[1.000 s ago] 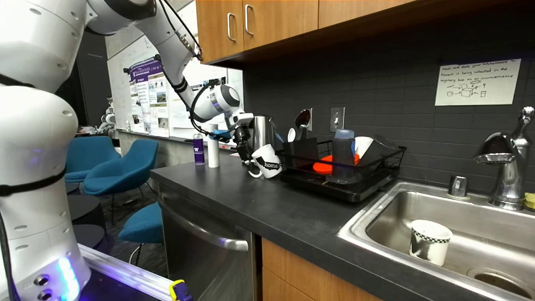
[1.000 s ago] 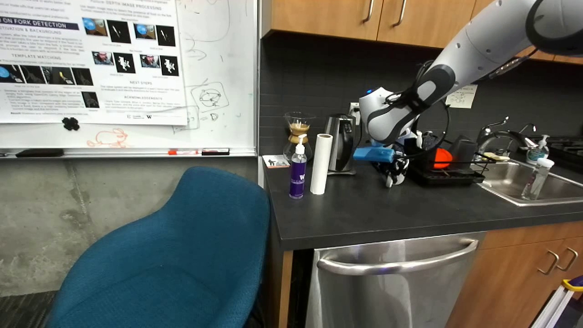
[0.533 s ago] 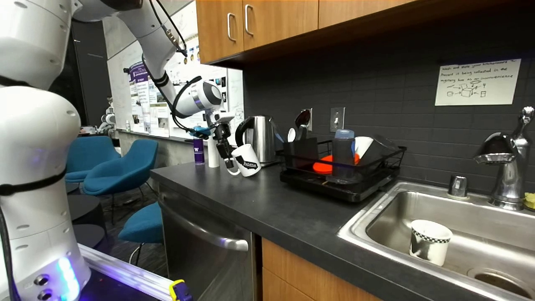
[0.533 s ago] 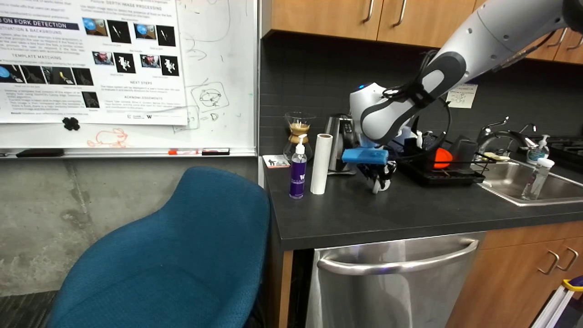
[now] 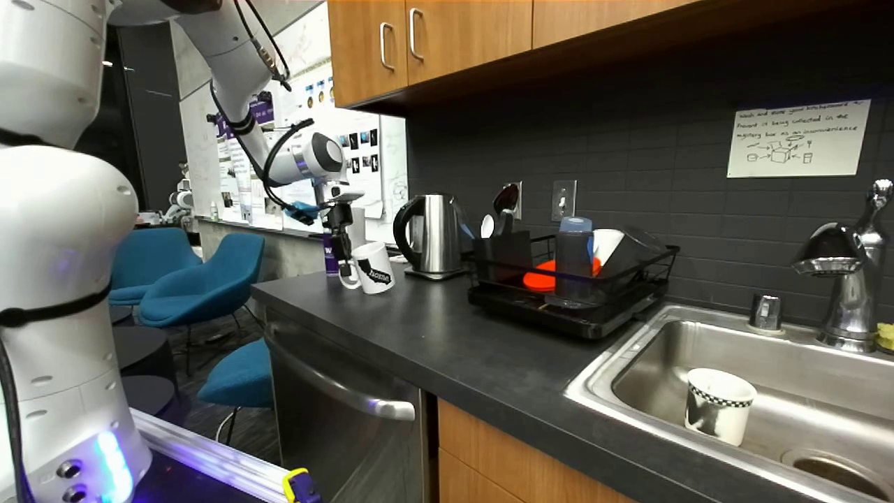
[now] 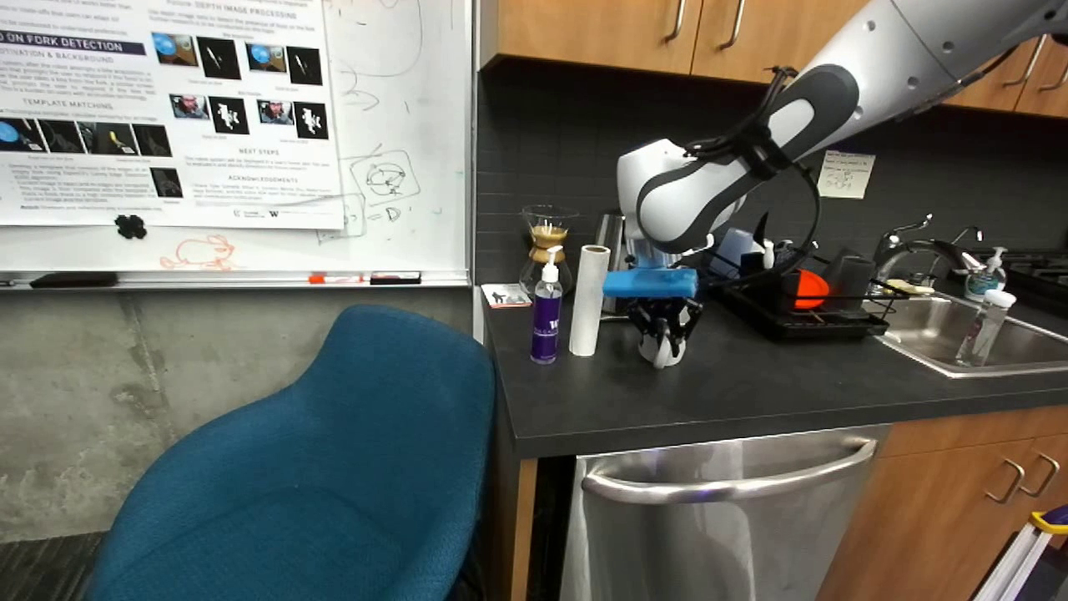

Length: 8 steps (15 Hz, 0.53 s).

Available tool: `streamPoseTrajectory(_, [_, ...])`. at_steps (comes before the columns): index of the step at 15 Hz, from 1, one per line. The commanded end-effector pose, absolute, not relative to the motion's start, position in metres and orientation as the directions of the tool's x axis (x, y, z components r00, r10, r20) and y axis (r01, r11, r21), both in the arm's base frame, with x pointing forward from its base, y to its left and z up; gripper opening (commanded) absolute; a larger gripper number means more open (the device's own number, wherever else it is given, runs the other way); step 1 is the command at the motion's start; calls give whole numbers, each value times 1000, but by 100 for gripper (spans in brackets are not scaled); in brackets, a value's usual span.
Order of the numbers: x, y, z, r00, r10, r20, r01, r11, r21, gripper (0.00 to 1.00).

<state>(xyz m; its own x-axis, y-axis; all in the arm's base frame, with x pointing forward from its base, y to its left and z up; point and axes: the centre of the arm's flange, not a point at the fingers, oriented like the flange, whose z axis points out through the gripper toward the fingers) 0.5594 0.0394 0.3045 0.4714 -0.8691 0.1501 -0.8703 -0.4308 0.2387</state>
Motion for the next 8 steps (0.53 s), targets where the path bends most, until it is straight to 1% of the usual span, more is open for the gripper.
streamPoseTrajectory(1, [543, 51, 319, 510, -854, 106, -844, -473, 252, 5])
streamPoseTrajectory(8, [535, 83, 322, 577, -814, 70, -797, -541, 270, 5])
